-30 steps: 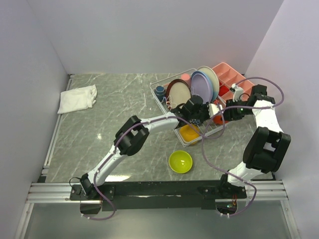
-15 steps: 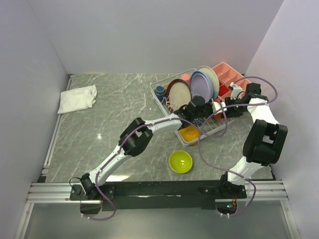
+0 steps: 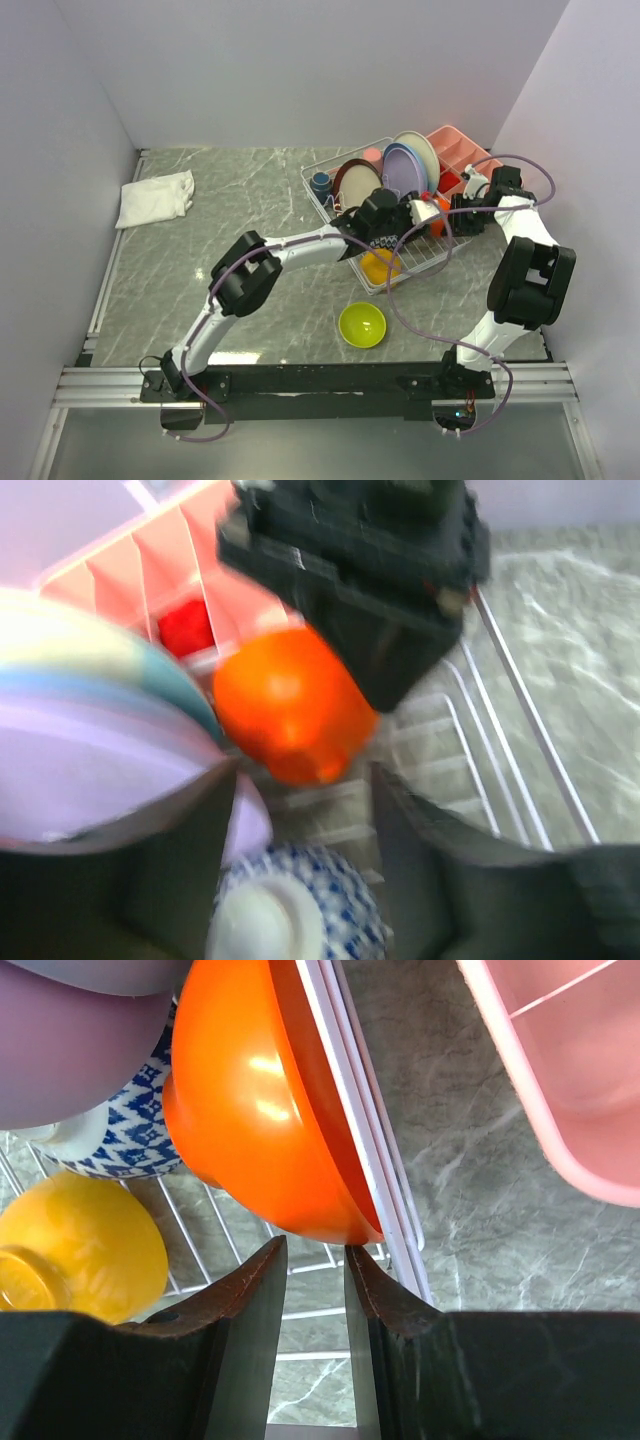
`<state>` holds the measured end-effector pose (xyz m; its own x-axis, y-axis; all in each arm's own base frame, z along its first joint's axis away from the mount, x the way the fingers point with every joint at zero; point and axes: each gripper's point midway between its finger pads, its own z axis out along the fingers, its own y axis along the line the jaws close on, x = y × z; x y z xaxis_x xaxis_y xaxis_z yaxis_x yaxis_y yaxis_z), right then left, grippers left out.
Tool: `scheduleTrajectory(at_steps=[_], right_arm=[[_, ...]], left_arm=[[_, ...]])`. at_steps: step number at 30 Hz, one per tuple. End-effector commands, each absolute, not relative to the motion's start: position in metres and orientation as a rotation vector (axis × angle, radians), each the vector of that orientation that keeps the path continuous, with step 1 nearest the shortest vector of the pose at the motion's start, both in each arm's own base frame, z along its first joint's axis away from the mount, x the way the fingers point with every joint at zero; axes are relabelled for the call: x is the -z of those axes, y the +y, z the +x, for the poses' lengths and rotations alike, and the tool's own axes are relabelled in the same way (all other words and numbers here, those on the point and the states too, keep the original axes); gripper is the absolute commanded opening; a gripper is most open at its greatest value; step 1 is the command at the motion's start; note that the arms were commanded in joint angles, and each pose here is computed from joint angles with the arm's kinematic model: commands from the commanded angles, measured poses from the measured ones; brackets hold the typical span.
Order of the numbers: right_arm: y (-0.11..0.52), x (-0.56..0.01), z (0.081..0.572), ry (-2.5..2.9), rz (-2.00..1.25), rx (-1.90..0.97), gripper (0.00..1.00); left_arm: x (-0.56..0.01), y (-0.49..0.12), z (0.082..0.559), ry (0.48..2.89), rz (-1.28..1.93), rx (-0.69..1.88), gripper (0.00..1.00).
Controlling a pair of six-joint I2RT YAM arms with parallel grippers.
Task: Load the mixed dishes into the dish rack
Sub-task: Adjust the dish rack at the center of the board.
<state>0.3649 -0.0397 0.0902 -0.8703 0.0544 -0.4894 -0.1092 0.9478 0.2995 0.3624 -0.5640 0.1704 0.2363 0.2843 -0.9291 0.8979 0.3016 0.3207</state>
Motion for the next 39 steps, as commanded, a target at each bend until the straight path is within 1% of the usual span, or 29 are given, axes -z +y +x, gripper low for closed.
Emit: scheduleTrajectory(at_steps=[1, 4, 6, 7, 8, 10, 14, 15, 16, 17, 19, 26, 31, 32, 34, 35, 37, 39], right_arm=[[-0.076, -0.071, 0.372, 2.629, 0.020, -0.239, 0.38], [-0.077, -0.073, 0.373, 2.633, 0.014, -0.230, 0.38], [-0.076, -0.073, 0.372, 2.640, 0.013, -0.238, 0.38], [-0.077, -0.074, 0.374, 2.639, 0.015, -0.236, 0.38], [-0.077, -0.074, 0.373, 2.642, 0.016, -0.237, 0.38], [-0.077, -0.073, 0.374, 2.643, 0.020, -0.239, 0.38], [-0.076, -0.072, 0.374, 2.648, 0.031, -0.248, 0.38], [-0.076, -0.072, 0.374, 2.648, 0.034, -0.251, 0.38], [-0.076, -0.073, 0.374, 2.647, 0.036, -0.249, 0.38], [-0.076, -0.074, 0.374, 2.644, 0.038, -0.248, 0.38], [-0.076, -0.076, 0.374, 2.642, 0.043, -0.248, 0.38], [-0.074, -0.078, 0.374, 2.640, 0.059, -0.265, 0.38], [-0.075, -0.079, 0.371, 2.643, 0.063, -0.245, 0.38], [-0.077, -0.079, 0.372, 2.642, 0.070, -0.232, 0.38], [-0.083, -0.075, 0.372, 2.656, 0.110, -0.195, 0.38], [-0.083, -0.074, 0.371, 2.661, 0.119, -0.193, 0.37], [-0.083, -0.069, 0.370, 2.681, 0.145, -0.202, 0.37], [-0.084, -0.068, 0.369, 2.681, 0.161, -0.183, 0.37]], left_arm=[[-0.152, -0.581, 0.374, 1.368, 1.280, 0.599, 0.72], [-0.145, -0.584, 0.375, 1.340, 1.277, 0.620, 0.83], [-0.142, -0.584, 0.374, 1.342, 1.277, 0.634, 0.86], [-0.142, -0.585, 0.374, 1.340, 1.280, 0.638, 0.91], [-0.140, -0.585, 0.374, 1.350, 1.282, 0.636, 0.95], [-0.135, -0.587, 0.377, 1.365, 1.276, 0.635, 0.99], [-0.131, -0.588, 0.387, 1.383, 1.237, 0.601, 1.00], [-0.128, -0.590, 0.392, 1.395, 1.226, 0.586, 0.97], [-0.127, -0.591, 0.395, 1.398, 1.226, 0.578, 0.96], [-0.114, -0.593, 0.396, 1.415, 1.240, 0.569, 0.96], [-0.116, -0.596, 0.400, 1.406, 1.235, 0.559, 0.96], [-0.087, -0.594, 0.413, 1.434, 1.239, 0.481, 0.96], [-0.094, -0.592, 0.427, 1.436, 1.145, 0.439, 0.96], [-0.086, -0.591, 0.430, 1.454, 1.145, 0.423, 0.96], [-0.092, -0.593, 0.432, 1.443, 1.136, 0.421, 0.99], [-0.101, -0.591, 0.437, 1.434, 1.098, 0.397, 0.98], [-0.096, -0.586, 0.438, 1.456, 1.087, 0.378, 0.97], [-0.090, -0.581, 0.440, 1.483, 1.085, 0.352, 0.98]])
